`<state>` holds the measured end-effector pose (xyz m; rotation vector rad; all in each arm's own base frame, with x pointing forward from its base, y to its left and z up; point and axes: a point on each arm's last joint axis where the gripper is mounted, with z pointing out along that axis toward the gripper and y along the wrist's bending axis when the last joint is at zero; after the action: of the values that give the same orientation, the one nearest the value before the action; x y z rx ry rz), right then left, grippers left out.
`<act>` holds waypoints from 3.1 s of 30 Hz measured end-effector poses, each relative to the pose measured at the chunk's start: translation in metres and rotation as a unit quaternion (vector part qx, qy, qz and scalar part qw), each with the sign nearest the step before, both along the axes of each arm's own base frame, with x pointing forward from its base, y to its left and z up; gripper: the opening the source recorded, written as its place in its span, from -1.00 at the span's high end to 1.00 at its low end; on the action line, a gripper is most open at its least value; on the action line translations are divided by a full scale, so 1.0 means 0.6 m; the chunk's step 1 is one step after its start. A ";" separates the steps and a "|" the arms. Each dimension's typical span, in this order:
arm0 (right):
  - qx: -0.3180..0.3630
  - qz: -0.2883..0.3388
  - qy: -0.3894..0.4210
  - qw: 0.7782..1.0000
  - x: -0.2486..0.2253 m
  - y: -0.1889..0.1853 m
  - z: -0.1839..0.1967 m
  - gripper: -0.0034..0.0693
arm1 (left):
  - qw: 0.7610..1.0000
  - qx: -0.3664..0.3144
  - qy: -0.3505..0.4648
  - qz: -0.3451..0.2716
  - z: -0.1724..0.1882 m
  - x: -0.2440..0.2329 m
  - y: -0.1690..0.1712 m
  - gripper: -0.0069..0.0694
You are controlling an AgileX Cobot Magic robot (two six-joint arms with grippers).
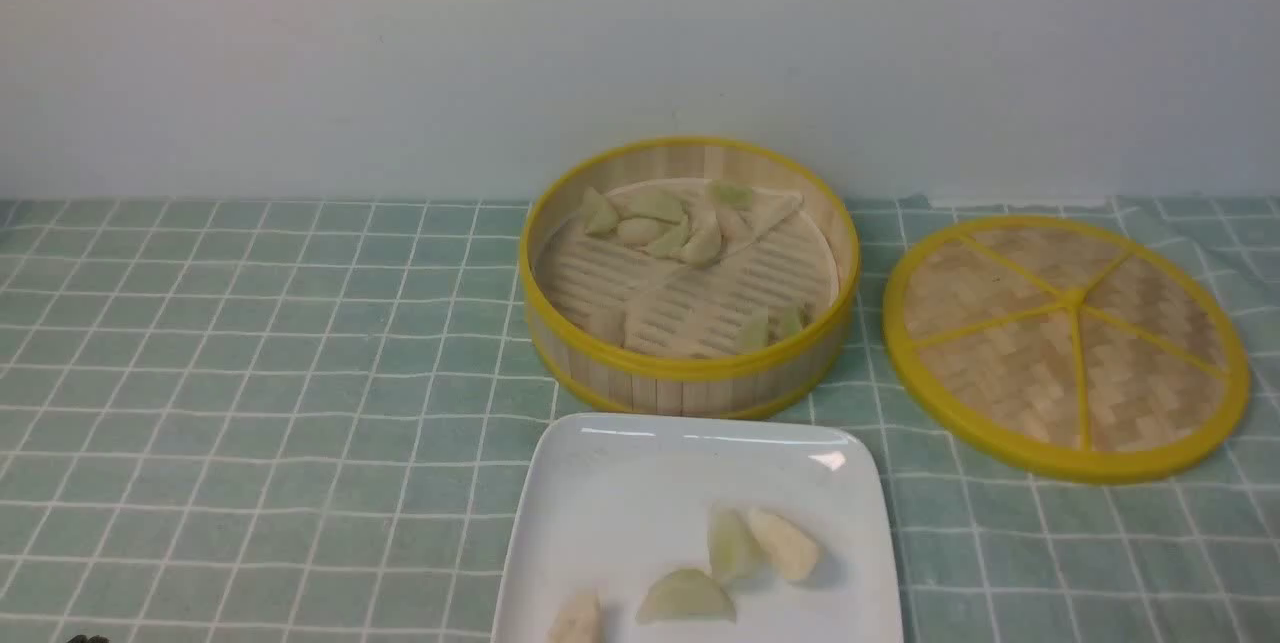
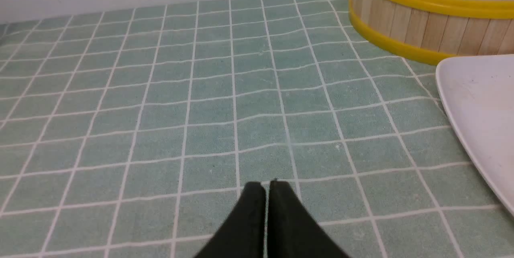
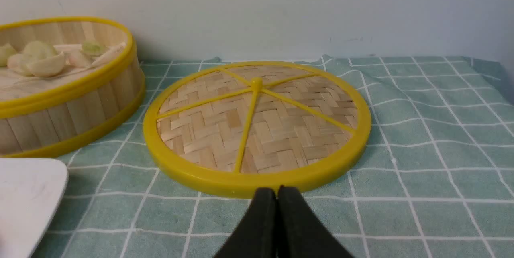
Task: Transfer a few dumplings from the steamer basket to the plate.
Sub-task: Use the left arm to grab a dumpling from the steamer
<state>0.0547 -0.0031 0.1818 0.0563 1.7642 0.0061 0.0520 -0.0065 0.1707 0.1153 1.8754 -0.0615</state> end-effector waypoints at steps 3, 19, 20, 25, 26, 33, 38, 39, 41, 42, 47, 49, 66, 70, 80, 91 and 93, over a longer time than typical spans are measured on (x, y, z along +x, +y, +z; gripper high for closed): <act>0.000 0.000 0.000 1.000 0.000 0.000 0.000 0.94 | 1.000 0.000 0.000 0.000 0.000 0.000 0.000 0.84; 0.000 0.000 0.000 1.000 0.000 0.000 0.000 0.94 | 1.000 0.000 0.000 0.000 0.000 0.000 0.000 0.84; 0.000 0.000 0.000 1.000 0.000 0.000 0.000 0.94 | 1.000 0.000 0.000 0.000 0.000 0.000 0.000 0.84; 0.000 0.000 0.000 1.000 0.000 0.000 0.000 0.94 | 1.000 -0.024 -0.010 0.003 0.003 0.001 -0.001 0.84; 0.000 0.000 0.000 1.000 0.000 0.000 0.000 0.94 | 1.000 -0.029 -0.010 -0.005 0.003 0.001 -0.001 0.84; 0.074 0.002 -0.022 0.997 0.001 0.004 0.004 0.94 | 0.967 -0.231 -0.105 0.030 0.039 0.007 -0.003 0.84; 0.297 0.002 -0.110 0.948 0.003 0.008 0.033 0.94 | 0.922 -0.306 -0.230 0.063 0.077 0.005 0.015 0.84; 0.323 0.002 -0.123 0.938 0.003 0.007 0.037 0.94 | 0.906 -0.323 -0.264 0.072 0.087 0.002 0.021 0.84; 0.361 0.000 -0.143 0.921 0.002 0.005 0.043 0.94 | 0.884 -0.343 -0.310 0.073 0.118 -0.006 0.027 0.84; 0.372 0.000 -0.150 0.916 0.002 0.004 0.045 0.94 | 0.877 -0.346 -0.329 0.064 0.145 -0.013 0.027 0.84; 0.404 -0.001 -0.170 0.899 0.001 0.002 0.051 0.94 | 0.916 -0.286 -0.282 0.011 0.260 -0.018 0.006 0.84; 0.403 0.004 -0.154 0.902 0.000 0.005 0.061 0.94 | 0.957 -0.235 -0.171 -0.009 0.309 0.007 -0.010 0.84; 0.057 0.126 0.266 0.954 0.047 0.043 0.323 0.94 | 0.920 -0.021 0.336 -0.200 0.294 0.408 -0.090 0.84; 0.058 0.146 0.282 0.947 0.065 0.049 0.327 0.94 | 0.908 0.018 0.323 -0.265 0.291 0.507 -0.144 0.84; 0.066 0.148 0.279 0.946 0.066 0.051 0.328 0.94 | 0.876 0.103 0.329 -0.337 0.209 0.646 -0.271 0.84; 0.069 0.146 0.279 0.947 0.066 0.051 0.329 0.94 | 0.853 0.126 0.413 -0.294 0.101 0.687 -0.306 0.84; 0.069 0.146 0.279 0.947 0.066 0.051 0.329 0.94 | 0.855 0.122 0.419 -0.279 0.100 0.686 -0.307 0.83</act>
<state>0.0942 0.0273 0.3790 -0.1150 2.3229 0.3614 0.4638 -0.1904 0.2304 0.9402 2.6548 -0.3125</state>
